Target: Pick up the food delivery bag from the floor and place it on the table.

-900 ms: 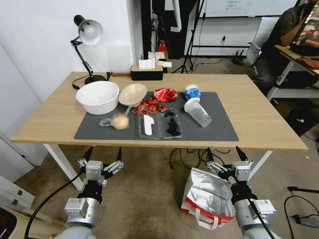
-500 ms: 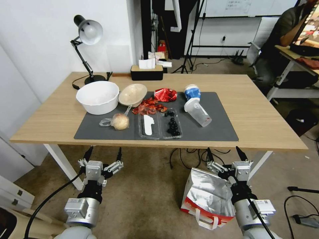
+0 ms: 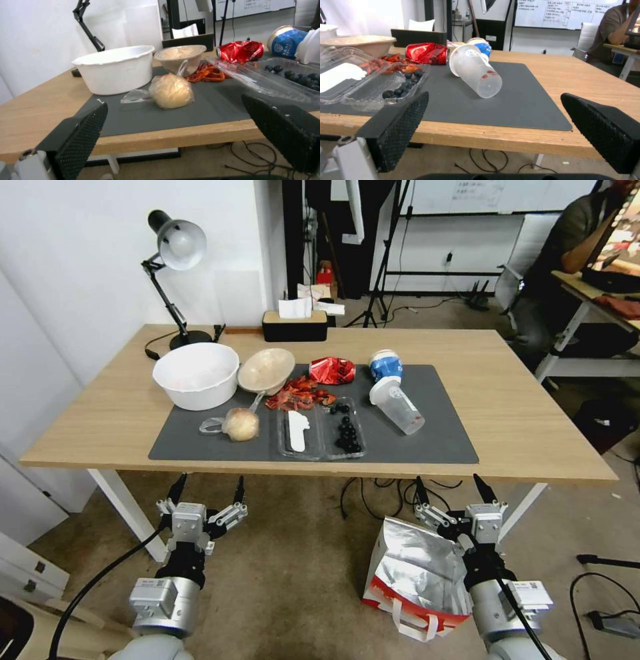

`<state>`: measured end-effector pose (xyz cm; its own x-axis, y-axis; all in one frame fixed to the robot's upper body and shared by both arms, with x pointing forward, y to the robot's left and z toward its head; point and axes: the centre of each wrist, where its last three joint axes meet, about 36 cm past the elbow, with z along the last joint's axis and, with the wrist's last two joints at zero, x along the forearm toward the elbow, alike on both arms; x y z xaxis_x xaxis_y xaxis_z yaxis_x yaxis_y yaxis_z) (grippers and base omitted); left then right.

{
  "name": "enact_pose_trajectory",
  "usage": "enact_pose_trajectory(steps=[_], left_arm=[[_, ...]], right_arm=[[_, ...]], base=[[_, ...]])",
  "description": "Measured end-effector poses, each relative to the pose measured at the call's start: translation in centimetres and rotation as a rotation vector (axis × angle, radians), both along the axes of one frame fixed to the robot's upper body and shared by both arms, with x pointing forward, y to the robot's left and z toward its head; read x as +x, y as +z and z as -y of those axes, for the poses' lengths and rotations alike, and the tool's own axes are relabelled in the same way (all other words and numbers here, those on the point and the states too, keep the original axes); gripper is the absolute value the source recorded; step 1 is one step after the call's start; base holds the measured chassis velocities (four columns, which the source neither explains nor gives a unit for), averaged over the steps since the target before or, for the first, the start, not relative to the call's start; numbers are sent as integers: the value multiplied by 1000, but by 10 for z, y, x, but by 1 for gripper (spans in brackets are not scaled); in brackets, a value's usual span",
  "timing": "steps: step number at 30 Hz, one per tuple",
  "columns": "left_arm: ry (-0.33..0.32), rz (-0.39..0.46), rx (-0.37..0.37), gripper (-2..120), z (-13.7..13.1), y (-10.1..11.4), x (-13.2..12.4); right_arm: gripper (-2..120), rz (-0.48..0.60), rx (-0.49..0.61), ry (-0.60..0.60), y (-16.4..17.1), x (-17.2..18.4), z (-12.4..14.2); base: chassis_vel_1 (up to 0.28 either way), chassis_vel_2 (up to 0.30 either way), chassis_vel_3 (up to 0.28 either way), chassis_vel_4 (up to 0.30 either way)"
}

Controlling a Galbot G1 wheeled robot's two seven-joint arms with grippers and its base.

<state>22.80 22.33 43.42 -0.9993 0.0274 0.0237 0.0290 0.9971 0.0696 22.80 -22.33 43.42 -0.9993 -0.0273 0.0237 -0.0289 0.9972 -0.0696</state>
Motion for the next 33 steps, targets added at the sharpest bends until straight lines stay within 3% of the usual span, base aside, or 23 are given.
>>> enact_pose_trajectory(steps=[9,12,16,18,19,22,25,26,28,33], left_arm=[[-1,4,-1,100,0,0,2],[-5,30,-16,100,0,-6,14],[-7,76,-40,100,-2,-16,39],[-3,117,-60,100,-6,-24,67],[-3,117,-60,100,-6,-24,67],[15,158,-71,100,-15,-30,101],[29,194,-71,100,-24,-28,123],[29,194,-71,100,-24,-28,123],[26,299,-73,100,-42,-7,126],[28,303,-89,100,-48,-6,102]], right_arm=[[100,2,1,0,0,1,0],[100,-5,17,1,-1,15,1],[100,-21,47,1,-1,45,4],[100,-25,65,5,5,72,10],[100,-25,65,5,5,72,10],[100,36,56,-15,27,73,33],[100,34,51,-15,31,66,37],[100,34,51,-15,31,66,37],[100,14,54,-15,27,61,36],[100,-8,69,-12,20,53,34]], base=[[0,0,0,0],[0,0,0,0],[0,0,0,0],[0,0,0,0],[0,0,0,0],[0,0,0,0],[0,0,0,0],[0,0,0,0],[0,0,0,0],[0,0,0,0]])
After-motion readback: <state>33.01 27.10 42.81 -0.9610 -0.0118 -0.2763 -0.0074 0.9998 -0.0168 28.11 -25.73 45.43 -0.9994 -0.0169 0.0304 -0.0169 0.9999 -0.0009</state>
